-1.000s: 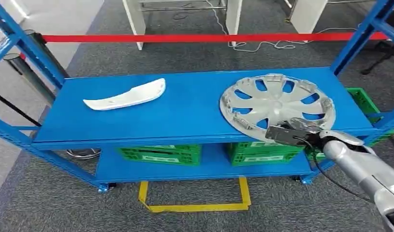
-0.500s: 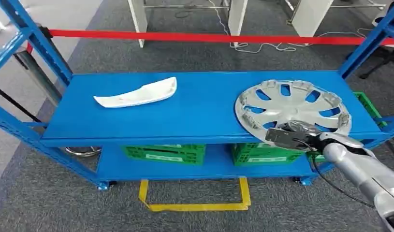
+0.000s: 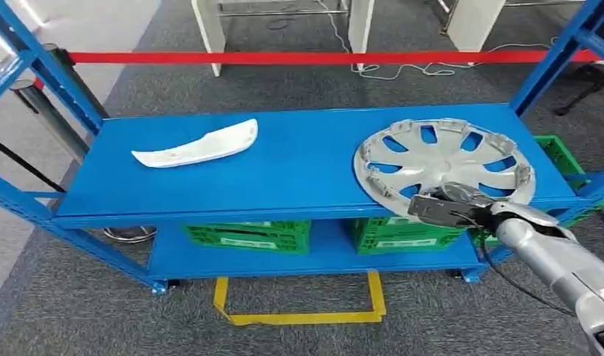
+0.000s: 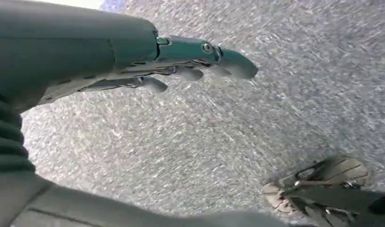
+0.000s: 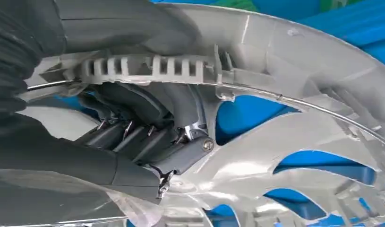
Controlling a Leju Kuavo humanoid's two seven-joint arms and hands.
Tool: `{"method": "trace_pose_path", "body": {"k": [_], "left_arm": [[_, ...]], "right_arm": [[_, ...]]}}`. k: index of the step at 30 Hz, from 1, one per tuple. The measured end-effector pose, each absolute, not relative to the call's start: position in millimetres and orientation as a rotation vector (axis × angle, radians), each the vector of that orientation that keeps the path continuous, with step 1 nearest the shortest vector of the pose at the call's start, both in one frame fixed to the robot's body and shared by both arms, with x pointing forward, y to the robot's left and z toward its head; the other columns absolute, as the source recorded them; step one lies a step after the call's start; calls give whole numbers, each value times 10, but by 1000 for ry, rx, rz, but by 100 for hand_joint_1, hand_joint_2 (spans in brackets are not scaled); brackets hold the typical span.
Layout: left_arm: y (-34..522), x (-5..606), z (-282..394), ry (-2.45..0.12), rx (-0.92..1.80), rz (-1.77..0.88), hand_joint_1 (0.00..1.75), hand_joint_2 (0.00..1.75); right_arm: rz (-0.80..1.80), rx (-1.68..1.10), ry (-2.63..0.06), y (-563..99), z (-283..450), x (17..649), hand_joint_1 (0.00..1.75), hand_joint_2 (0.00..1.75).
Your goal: Take the parts from the cabinet and place them on the table.
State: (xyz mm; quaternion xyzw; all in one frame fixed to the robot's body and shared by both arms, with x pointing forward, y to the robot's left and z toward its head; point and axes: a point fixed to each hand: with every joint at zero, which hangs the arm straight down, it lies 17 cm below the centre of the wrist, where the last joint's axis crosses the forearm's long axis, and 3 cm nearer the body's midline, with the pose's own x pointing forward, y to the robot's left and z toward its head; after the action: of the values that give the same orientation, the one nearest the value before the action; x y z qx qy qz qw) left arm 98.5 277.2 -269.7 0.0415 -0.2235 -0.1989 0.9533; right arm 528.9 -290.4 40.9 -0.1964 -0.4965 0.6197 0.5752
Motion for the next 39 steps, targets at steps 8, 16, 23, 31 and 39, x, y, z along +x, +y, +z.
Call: {"method": "trace_pose_path", "body": {"k": [8,16,23,31,39], "left_arm": [[2894,1005,-2703,-448,141,-376,0,175],[2885,1047,-2697,-452,139,-373,0,175],[2853,1038,-2698,-450,128,-375,0,175],[2811,1074,-2694,-452,116,-394,0,175],[2810,1063,-2702,-439,117,-405,0,175]], "right_arm": [[1439,-476,-1179,-2947,467,5302,175,175],[1415,-503,-1255,-2878,723,5417,175,175],[1408,-534,-1315,-2832,879,5479,175,175],[1409,-599,-1450,-2626,1457,5691,175,175],[1368,-648,-1590,-2419,1928,5772,175,175]]}}
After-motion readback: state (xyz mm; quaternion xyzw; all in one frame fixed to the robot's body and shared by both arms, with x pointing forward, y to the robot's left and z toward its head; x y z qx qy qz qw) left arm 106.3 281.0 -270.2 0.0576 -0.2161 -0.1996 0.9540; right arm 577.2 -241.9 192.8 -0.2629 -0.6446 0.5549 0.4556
